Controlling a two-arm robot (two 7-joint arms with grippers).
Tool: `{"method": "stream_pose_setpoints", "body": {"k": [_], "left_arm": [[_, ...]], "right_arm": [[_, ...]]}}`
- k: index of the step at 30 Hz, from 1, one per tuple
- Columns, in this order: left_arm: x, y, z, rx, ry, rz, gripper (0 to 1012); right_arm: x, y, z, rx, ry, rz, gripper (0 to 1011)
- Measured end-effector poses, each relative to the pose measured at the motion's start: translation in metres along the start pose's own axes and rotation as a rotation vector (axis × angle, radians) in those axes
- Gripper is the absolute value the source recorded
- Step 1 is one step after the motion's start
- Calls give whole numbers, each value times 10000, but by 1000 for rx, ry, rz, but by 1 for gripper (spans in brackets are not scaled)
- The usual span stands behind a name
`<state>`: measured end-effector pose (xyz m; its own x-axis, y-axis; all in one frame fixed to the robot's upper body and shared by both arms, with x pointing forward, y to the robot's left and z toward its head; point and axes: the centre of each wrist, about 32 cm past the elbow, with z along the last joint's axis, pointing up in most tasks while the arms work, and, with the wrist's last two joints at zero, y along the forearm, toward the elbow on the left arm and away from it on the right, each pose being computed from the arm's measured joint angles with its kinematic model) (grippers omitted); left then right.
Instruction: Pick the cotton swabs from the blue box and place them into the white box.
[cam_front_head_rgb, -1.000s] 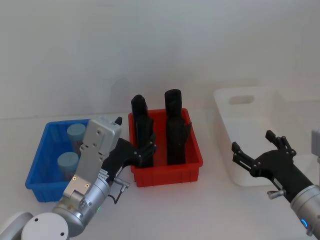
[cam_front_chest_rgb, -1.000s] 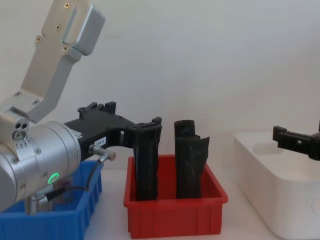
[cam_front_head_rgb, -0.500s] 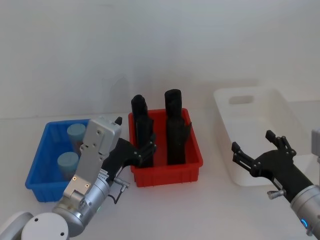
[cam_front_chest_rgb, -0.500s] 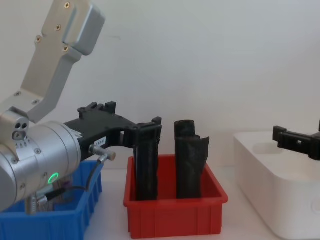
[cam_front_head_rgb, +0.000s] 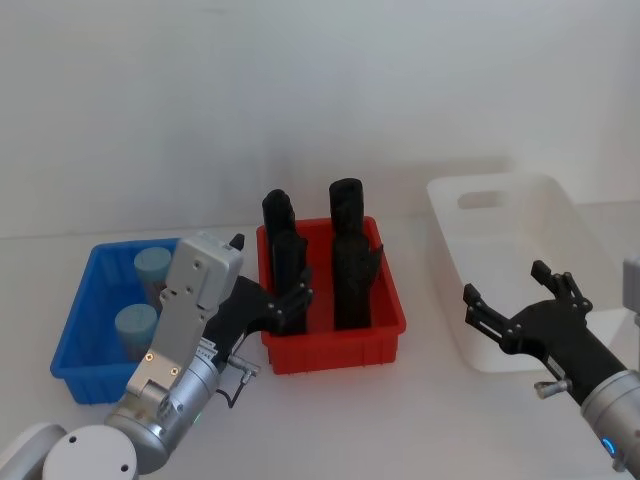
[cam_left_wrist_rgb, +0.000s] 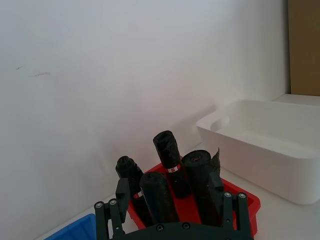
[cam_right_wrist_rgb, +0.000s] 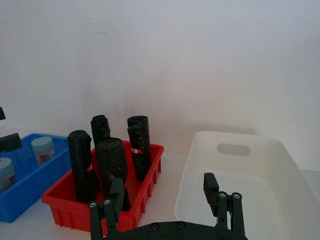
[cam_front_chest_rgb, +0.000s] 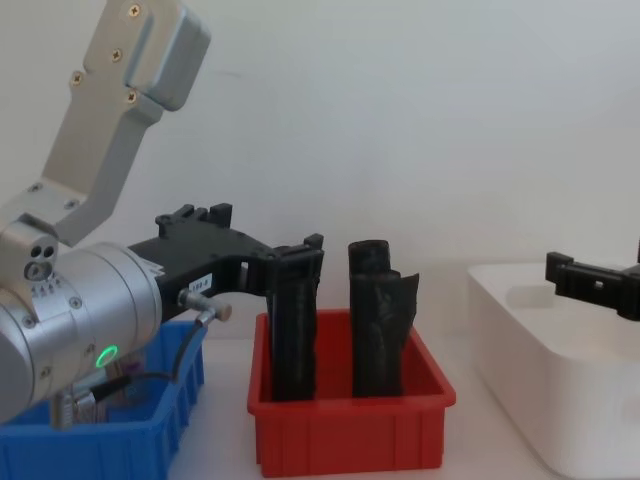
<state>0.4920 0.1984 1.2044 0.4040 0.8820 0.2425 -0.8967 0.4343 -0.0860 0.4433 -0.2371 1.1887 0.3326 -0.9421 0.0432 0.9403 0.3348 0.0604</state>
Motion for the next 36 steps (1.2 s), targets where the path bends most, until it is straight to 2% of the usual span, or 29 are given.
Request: {"method": "stream_pose_setpoints", "body": {"k": [11, 16, 25, 33, 36], "left_arm": [[0, 0, 0, 0, 0, 0, 1000], [33, -2, 0, 2, 6, 2, 1000], [216, 19, 5, 20, 30, 19, 1000], [391, 64, -2, 50, 73, 39, 1000], [479, 100, -27, 74, 97, 52, 1000]], "right_arm": [[0, 0, 0, 0, 0, 0, 1002], [0, 0, 0, 0, 0, 0, 1002], [0, 0, 0, 0, 0, 0, 1002], [0, 0, 0, 0, 0, 0, 1002], [0, 0, 0, 0, 0, 0, 1002]]}}
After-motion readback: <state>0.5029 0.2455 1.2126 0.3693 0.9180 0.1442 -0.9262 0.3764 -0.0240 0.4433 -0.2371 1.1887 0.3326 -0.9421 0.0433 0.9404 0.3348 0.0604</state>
